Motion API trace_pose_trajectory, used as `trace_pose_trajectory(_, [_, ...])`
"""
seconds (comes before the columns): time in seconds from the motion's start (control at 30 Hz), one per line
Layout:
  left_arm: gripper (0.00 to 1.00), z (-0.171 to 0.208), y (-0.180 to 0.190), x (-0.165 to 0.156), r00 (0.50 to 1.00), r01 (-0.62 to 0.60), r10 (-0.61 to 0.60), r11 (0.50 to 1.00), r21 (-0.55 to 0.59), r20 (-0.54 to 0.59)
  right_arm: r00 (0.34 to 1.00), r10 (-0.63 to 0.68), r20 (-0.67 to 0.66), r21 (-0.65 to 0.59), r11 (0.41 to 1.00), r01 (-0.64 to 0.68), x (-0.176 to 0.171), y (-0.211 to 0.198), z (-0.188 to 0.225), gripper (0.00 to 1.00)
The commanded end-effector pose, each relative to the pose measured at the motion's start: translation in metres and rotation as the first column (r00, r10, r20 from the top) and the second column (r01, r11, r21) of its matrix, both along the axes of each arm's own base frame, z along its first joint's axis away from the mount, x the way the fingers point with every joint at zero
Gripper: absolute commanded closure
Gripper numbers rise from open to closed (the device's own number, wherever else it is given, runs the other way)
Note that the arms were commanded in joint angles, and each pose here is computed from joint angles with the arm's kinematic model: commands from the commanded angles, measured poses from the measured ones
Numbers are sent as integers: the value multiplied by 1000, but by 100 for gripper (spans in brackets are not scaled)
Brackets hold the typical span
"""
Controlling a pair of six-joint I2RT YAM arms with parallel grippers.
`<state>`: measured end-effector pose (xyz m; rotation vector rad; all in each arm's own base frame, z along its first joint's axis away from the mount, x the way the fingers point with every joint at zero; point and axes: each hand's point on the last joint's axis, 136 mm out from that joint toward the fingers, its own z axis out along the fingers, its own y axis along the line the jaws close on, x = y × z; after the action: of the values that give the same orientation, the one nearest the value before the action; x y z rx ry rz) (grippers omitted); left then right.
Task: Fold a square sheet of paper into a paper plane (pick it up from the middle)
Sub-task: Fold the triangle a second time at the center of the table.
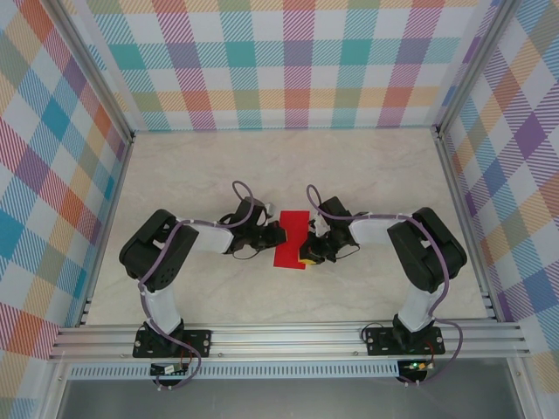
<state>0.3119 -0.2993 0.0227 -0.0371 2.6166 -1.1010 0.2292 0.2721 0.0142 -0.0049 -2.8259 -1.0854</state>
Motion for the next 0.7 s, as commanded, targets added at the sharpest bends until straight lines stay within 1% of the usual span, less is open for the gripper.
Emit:
trace_pose_trajectory(0.0, [99, -15, 7, -3, 1000, -17, 18, 998, 56, -19, 1000, 1, -26, -88, 996, -3, -10, -11, -9, 94])
trace_pose_trajectory(0.13, [99, -22, 14, -5, 999, -26, 29, 995, 93, -29, 999, 15, 28, -37, 999, -14, 1, 2, 17, 91])
trace_pose_trajectory(0.27, [99, -24, 13, -6, 999, -23, 26, 996, 91, -37, 998, 26, 49, -28, 999, -24, 11, 13, 24, 91])
trace_pose_trajectory(0.43, [100, -24, 13, -7, 999, -25, 29, 996, 89, -41, 998, 46, 33, -24, 999, -46, 17, 28, 17, 90])
trace_pose_trajectory(0.53, [99, -25, 14, -8, 999, -27, 30, 996, 90, -40, 999, 39, 7, -71, 997, -39, 17, 26, 2, 90])
trace_pose_trajectory(0.6, [100, -25, 13, -8, 999, -28, 32, 996, 87, -44, 999, 39, -19, -79, 996, -40, 14, 25, -10, 90])
trace_pose_trajectory(0.67, [100, -24, 13, -8, 999, -29, 33, 996, 85, -43, 999, 31, -30, -121, 992, -34, 9, 16, -22, 91])
